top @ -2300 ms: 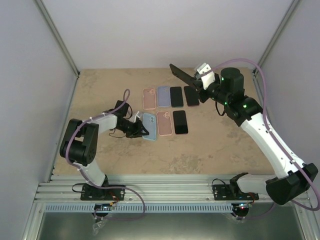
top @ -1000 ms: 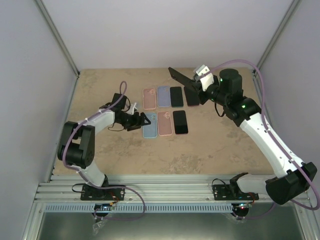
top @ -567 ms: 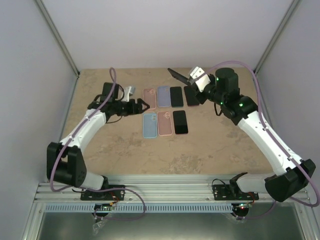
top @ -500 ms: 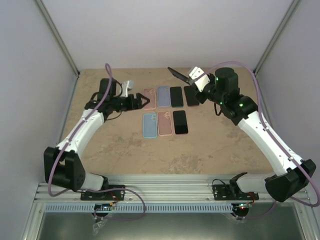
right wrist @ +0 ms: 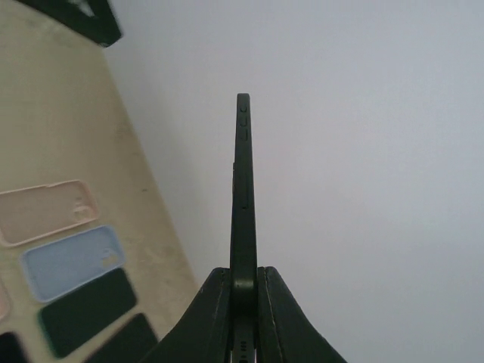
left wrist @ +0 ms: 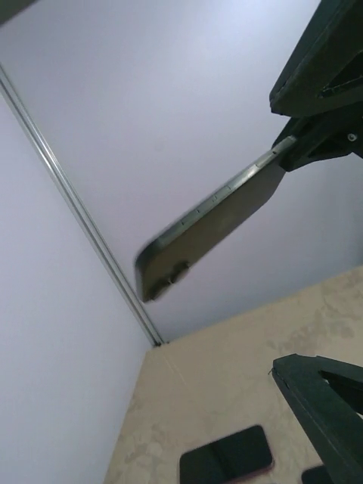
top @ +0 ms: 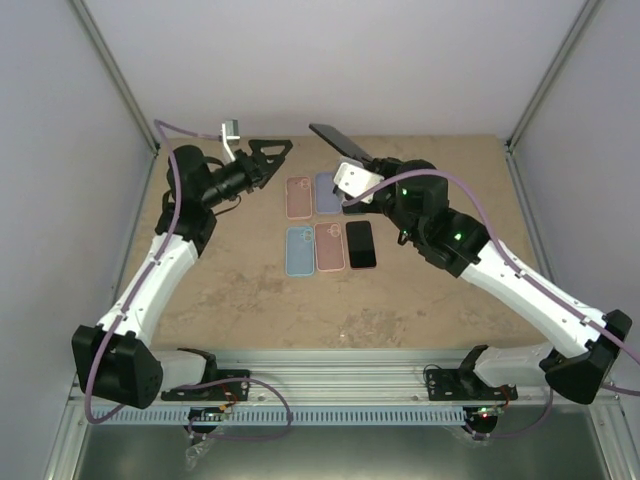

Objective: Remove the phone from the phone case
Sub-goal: Place the phone at the center of the board.

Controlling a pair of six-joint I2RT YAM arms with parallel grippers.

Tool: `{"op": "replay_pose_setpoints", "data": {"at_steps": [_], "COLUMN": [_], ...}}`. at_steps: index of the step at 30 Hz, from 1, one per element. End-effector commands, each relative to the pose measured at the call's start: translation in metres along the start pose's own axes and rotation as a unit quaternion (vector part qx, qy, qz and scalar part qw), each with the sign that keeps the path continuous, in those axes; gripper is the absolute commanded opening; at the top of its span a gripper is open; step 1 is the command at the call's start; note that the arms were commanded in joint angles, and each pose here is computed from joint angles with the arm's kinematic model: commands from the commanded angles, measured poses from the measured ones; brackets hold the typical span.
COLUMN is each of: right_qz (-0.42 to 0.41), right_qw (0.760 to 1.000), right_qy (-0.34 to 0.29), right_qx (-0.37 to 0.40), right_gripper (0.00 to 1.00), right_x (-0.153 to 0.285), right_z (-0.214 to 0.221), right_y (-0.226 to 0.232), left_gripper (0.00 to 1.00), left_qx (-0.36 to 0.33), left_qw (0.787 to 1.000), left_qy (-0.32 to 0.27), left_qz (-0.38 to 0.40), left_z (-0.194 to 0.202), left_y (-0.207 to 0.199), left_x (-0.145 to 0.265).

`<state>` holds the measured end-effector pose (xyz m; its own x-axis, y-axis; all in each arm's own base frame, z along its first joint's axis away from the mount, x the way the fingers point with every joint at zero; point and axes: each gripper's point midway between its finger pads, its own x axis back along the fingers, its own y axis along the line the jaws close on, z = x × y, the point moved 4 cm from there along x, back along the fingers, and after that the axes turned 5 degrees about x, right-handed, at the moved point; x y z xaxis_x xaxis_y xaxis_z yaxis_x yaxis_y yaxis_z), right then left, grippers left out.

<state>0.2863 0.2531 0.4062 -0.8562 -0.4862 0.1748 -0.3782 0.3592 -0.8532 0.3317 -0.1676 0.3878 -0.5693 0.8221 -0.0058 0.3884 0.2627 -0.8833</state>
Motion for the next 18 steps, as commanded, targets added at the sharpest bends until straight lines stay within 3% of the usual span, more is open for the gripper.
{"op": "replay_pose_setpoints", "data": {"at_steps": [1, 18], "right_qz": [0.117, 0.171], "right_qw": [0.993, 0.974], "right_qy": [-0.006, -0.011], "right_qx": [0.028, 0.145], "right_gripper": [0.01, 0.00], "right_x": [0.010, -0.009], "right_z": [-0.020, -0.053], "right_y": [-0.039, -0.005], "left_gripper": [0.88, 0.83], "left_qx": [0.061, 0.117], "left_qw": [0.995, 0.987], "left_qy": [-0.040, -0.044], "left_qz": [0.066, 0.103], "left_z": [-0.009, -0.005], "left_y": [-0.020, -0.023], "left_x": [0.007, 0.006]}}
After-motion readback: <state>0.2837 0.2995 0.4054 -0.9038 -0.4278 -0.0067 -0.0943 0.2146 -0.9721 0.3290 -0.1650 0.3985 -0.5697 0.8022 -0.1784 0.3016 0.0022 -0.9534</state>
